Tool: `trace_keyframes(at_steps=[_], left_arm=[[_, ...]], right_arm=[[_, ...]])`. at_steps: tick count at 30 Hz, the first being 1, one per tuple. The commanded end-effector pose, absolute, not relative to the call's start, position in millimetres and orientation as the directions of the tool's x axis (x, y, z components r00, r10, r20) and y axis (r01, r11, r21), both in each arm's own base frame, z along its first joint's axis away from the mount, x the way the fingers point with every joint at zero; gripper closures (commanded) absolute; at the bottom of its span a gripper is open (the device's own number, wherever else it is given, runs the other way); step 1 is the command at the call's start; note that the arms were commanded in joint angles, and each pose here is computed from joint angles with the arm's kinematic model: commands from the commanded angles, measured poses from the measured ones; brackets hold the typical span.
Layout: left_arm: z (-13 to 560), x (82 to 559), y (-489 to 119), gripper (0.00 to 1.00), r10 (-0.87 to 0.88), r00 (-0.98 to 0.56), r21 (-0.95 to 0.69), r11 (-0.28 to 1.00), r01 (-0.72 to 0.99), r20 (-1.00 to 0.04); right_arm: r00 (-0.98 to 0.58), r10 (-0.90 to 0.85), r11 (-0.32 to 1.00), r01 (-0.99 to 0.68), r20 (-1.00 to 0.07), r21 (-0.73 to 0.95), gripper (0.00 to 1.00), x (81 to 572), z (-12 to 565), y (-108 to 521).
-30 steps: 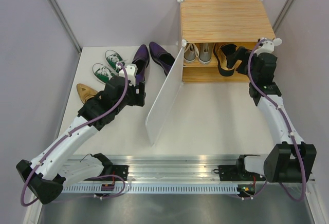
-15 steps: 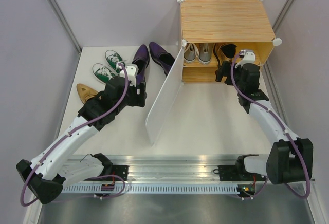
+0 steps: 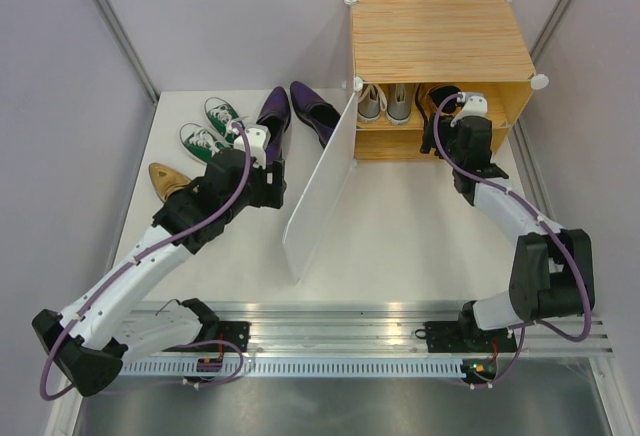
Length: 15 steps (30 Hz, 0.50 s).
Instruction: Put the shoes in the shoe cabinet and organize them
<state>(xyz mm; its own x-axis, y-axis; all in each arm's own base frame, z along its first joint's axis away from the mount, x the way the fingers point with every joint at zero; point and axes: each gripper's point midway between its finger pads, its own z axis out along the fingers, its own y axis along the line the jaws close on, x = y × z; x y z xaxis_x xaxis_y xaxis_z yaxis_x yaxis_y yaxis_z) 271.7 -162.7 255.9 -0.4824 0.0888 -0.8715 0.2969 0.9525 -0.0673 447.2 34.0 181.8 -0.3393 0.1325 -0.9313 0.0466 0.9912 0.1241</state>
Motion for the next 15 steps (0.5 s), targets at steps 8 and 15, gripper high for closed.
trace_keyframes(at_steps=[8,15], left_arm=[[252,276,-166,0.17,0.129,-0.473,-0.032,0.948,0.318,-0.871],[251,277,-166,0.17,0.133,-0.475,-0.027,0.949,0.315,-0.870]], right_arm=[[-0.232,0.117,0.993,0.033,-0.966,0.112,0.32,480,216,35],[-0.212,0.120,0.993,0.040,-0.970,0.114,0.68,482,226,34]])
